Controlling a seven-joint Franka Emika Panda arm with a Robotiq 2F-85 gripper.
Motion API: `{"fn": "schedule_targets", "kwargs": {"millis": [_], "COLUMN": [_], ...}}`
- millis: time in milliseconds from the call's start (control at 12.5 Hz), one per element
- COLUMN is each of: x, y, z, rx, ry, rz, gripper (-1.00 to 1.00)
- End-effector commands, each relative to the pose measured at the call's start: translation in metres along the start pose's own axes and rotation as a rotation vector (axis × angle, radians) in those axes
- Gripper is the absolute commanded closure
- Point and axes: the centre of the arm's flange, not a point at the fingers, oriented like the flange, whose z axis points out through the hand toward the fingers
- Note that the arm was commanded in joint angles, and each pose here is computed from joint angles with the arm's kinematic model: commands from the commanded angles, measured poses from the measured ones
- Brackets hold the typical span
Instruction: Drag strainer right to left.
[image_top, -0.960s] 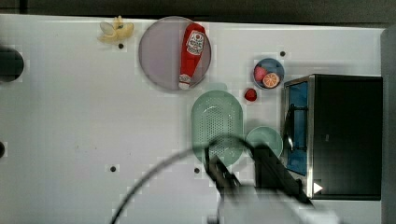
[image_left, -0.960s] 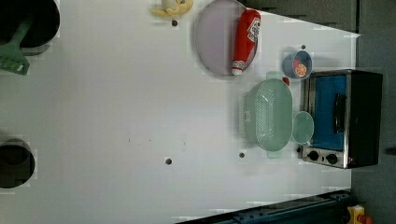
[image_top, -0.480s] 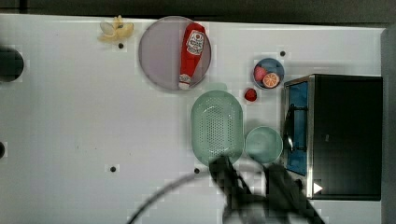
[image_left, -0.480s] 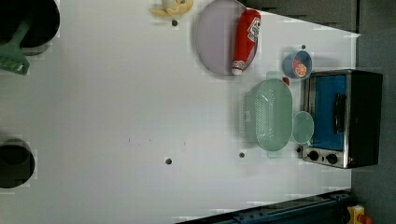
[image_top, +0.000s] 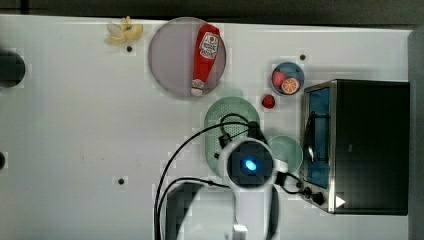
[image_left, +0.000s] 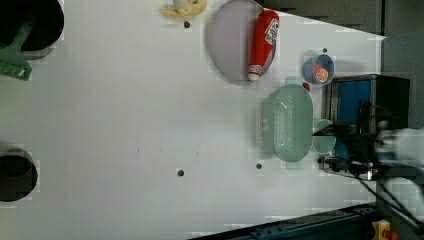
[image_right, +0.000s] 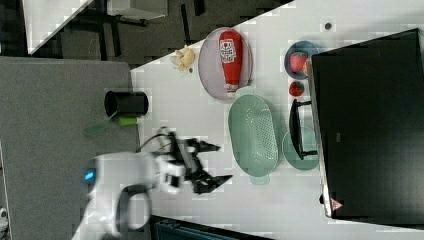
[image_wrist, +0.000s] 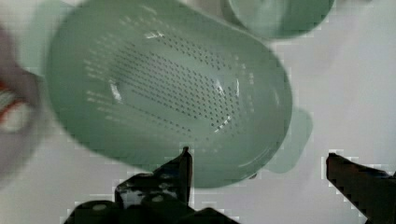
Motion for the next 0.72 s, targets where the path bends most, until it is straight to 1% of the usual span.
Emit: {"fn": "schedule_targets", "kwargs": {"millis": [80, 240, 320, 560, 720], "x": [0.006, 0.011, 0.011, 0.005, -0.001], "y": [-0.009, -0.024, -0.030, -0.052, -0.057], "z": [-0.005, 0.033, 0.051, 0.096, 0.126], "rx": [0.068, 0.048, 0.050, 0.117, 0.116], "ry": [0.027, 0.020, 0.021, 0.043, 0.039], "rz": [0.207, 0.301, 0.320, 0.294, 0.297], "gripper": [-1.00, -1.00, -1.00, -1.00, -1.00]}}
